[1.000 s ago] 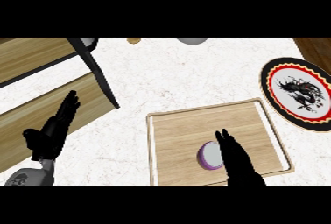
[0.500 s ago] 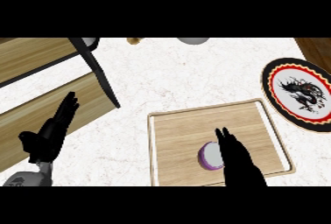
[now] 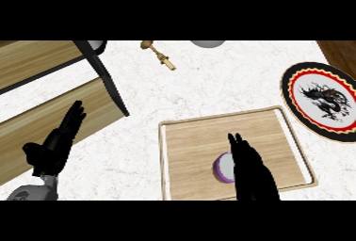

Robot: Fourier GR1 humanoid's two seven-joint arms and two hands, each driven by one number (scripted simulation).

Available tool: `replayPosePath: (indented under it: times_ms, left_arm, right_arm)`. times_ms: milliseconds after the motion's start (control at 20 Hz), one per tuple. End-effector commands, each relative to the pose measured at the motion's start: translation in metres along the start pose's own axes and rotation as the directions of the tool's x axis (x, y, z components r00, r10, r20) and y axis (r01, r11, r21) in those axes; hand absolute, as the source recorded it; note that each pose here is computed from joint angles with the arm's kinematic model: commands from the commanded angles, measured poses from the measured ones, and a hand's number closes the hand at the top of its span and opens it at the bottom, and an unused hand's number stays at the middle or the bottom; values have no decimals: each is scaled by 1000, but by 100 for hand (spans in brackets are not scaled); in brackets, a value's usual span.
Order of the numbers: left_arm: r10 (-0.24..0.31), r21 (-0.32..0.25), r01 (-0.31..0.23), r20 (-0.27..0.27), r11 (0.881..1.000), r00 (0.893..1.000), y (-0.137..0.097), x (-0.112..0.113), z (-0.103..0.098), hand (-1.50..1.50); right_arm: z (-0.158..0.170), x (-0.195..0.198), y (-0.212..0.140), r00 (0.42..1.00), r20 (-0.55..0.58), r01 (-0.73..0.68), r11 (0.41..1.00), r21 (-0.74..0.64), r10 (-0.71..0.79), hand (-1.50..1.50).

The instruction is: Pick the can from the tray and place it in the plate

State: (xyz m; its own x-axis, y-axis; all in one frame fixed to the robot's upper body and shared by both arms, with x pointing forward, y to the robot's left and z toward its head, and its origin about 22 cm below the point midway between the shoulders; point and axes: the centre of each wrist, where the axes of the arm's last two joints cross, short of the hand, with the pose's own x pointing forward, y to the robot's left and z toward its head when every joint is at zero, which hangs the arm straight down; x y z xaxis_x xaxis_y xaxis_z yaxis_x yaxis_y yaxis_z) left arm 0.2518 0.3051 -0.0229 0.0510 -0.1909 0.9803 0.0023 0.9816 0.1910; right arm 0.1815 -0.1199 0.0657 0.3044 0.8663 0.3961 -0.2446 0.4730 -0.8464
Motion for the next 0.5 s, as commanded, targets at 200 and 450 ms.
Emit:
replayPosePath:
  times_ms: [200,450]
  left_arm:
    - [-7,19,7,8,1000,1000,8,4,-10,0]
    - [15,0,-15,15,1000,1000,-9,3,-5,0]
  right_arm:
    - [-39,-4,18,996,-64,-66,998,-7,65,-150]
    - [-28,-4,17,999,-40,-31,999,9,31,-150]
